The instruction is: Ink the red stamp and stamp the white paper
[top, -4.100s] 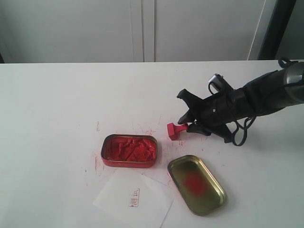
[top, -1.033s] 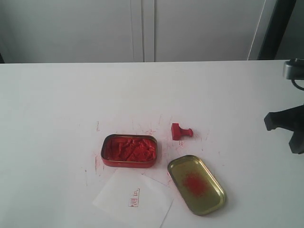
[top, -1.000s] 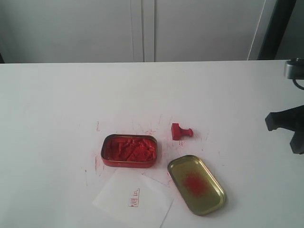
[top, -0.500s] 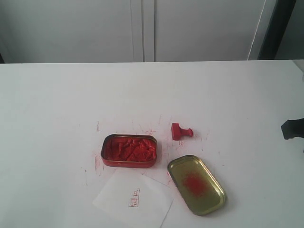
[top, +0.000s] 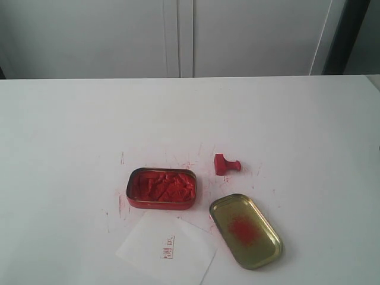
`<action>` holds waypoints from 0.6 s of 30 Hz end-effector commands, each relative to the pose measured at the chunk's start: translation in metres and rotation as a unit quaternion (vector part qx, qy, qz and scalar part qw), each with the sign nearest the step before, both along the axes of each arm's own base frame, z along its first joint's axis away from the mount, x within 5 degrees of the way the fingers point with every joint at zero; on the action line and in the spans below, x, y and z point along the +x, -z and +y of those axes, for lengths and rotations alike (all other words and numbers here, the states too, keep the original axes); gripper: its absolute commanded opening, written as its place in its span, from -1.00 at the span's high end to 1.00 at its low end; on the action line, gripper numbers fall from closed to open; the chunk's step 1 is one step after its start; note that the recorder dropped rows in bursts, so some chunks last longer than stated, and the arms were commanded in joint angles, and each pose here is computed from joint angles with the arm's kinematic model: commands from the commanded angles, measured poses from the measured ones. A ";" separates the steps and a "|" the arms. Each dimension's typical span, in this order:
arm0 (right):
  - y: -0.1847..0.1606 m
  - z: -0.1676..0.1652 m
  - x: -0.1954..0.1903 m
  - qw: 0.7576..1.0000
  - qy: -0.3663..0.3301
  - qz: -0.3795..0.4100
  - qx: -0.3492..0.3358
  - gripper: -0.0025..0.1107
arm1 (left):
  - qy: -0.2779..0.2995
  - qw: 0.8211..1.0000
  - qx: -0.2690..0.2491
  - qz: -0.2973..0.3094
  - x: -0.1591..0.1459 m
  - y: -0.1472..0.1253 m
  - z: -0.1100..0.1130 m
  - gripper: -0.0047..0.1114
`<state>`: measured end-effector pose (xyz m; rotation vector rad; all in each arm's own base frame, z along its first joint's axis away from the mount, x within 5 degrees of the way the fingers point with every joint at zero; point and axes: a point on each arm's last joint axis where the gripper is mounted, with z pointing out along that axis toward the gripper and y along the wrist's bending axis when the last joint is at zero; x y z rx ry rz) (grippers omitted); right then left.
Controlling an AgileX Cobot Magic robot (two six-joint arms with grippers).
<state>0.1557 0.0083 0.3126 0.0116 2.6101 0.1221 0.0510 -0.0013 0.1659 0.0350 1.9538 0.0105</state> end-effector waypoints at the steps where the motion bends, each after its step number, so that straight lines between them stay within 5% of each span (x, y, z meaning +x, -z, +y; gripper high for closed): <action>1: 0.002 -0.003 -0.021 0.999 -0.001 -0.037 -0.016 0.96 | -0.001 1.000 -0.002 0.001 0.000 0.001 0.000 0.92; 18: 0.010 -0.008 -0.100 0.974 0.009 -0.220 -0.050 0.96 | -0.001 1.000 -0.002 0.001 0.000 0.001 0.000 0.92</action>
